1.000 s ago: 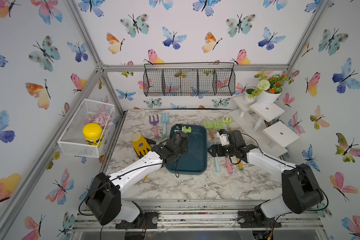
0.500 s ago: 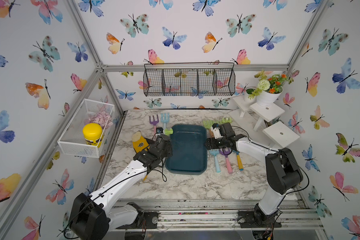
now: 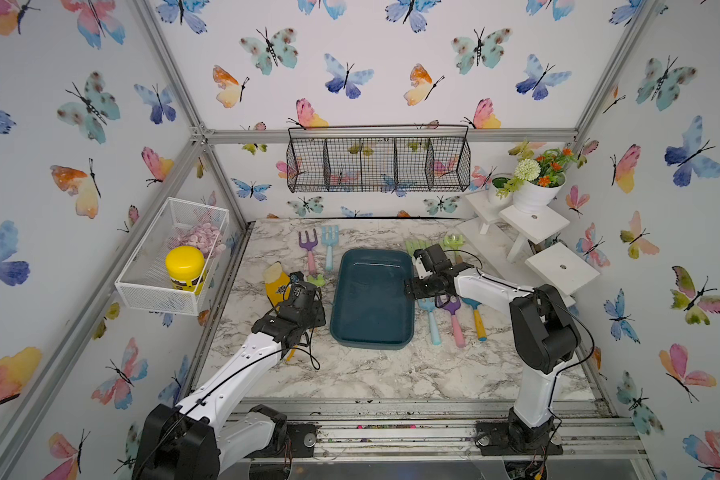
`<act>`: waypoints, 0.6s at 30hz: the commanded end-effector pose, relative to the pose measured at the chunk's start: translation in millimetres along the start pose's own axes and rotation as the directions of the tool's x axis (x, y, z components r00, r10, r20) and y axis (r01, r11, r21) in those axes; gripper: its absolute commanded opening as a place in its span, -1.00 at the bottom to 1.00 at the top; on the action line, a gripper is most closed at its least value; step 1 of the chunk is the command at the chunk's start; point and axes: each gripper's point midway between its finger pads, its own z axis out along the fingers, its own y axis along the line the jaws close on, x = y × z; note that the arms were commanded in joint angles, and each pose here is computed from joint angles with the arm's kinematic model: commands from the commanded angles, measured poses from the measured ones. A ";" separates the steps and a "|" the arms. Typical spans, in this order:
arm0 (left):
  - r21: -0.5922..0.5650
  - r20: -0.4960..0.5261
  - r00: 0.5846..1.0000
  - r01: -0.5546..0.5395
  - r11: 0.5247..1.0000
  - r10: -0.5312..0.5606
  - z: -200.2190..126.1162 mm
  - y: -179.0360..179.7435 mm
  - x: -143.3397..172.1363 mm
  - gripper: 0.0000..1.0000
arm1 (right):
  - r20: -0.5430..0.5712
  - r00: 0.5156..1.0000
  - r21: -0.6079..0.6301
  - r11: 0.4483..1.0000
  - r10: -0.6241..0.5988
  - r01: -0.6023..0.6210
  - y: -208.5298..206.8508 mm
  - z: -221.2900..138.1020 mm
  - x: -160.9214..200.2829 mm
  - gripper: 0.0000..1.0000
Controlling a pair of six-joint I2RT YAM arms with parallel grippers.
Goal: Take the hand rake out of the storage box
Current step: Adjust the storage box at the center of the board.
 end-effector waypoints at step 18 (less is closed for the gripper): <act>0.034 -0.019 1.000 0.001 0.999 0.000 12.7 -2.0 3.7 -0.72 | -0.026 0.998 0.151 0.986 -0.063 0.066 -26.9 -13.9 7.1 0.78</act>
